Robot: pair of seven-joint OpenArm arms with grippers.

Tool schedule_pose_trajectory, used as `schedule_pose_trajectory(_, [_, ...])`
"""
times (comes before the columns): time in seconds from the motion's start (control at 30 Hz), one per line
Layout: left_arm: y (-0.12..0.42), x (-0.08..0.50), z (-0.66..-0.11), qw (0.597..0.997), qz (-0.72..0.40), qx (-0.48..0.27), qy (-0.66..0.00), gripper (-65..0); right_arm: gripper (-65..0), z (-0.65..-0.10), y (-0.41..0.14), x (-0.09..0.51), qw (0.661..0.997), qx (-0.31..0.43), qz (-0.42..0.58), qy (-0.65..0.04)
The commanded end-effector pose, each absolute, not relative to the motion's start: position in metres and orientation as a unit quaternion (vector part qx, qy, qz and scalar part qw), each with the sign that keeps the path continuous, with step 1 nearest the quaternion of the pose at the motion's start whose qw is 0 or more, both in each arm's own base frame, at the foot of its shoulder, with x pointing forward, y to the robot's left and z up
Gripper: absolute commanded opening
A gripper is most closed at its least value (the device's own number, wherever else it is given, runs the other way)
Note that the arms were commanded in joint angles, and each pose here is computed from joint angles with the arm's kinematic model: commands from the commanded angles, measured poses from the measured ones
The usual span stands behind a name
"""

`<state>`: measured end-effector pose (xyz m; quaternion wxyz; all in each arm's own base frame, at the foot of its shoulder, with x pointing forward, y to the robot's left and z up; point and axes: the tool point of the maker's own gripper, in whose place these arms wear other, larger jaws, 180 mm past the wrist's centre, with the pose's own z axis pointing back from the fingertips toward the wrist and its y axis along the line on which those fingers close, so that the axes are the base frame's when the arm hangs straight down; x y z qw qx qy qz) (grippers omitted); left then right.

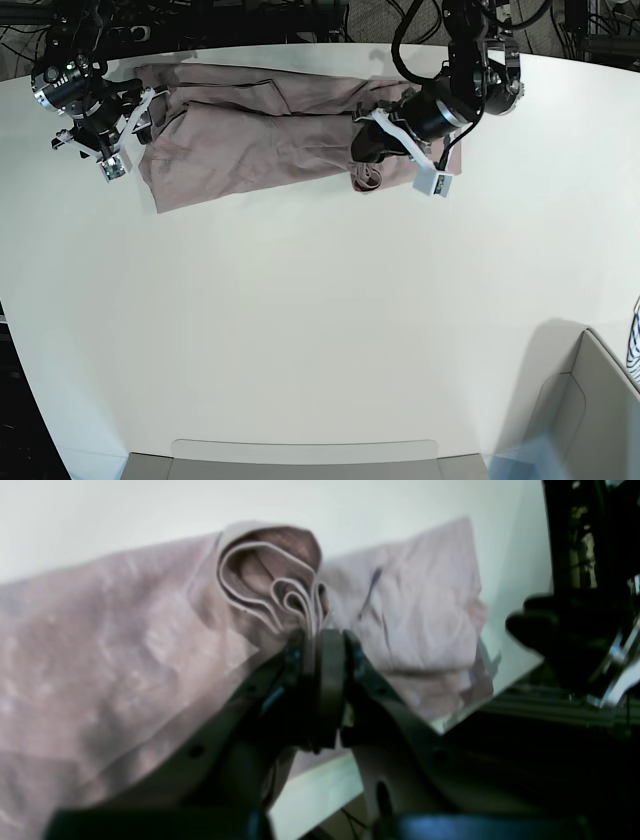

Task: Fold the T-shirt properly
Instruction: 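Grasp the strip end with the left gripper and fold it toward the middle, then grasp the other strip end with the right gripper and lift it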

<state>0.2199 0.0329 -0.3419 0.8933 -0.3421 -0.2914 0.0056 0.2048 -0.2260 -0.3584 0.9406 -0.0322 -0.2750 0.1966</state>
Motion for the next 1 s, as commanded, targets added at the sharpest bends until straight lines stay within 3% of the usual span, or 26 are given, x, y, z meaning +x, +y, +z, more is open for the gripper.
schedule_pose_trajectory(0.0, [0.029, 0.221, -0.333, 0.885, 0.004, -0.354, -0.303, -59.1, -38.1, -0.350, -0.225, 0.210, 0.934, -0.035, 0.206, -0.290])
schedule_pose_trajectory(0.13, [0.028, 0.217, -0.335, 0.886, 0.005, -0.355, -0.298, -51.3, -38.1, -0.350, -0.225, 0.210, 0.934, -0.035, 0.206, -0.290])
schedule_pose_trajectory(0.6, [0.034, 0.208, -0.342, 0.894, 0.004, -0.348, -0.282, -52.8, -38.1, -0.340, -0.224, 0.212, 0.931, 0.007, 0.179, -0.318])
schedule_pose_trajectory(0.83, [0.067, 0.201, -0.353, 0.910, 0.021, -0.310, -0.276, -61.4, -38.1, -0.318, -0.260, 0.203, 0.919, 0.081, 0.094, -0.374])
schedule_pose_trajectory(0.97, [0.074, 0.197, -0.357, 0.913, 0.031, -0.303, -0.273, -64.3, -38.1, -0.350, -0.283, 0.186, 0.920, 0.156, 0.053, -0.355])
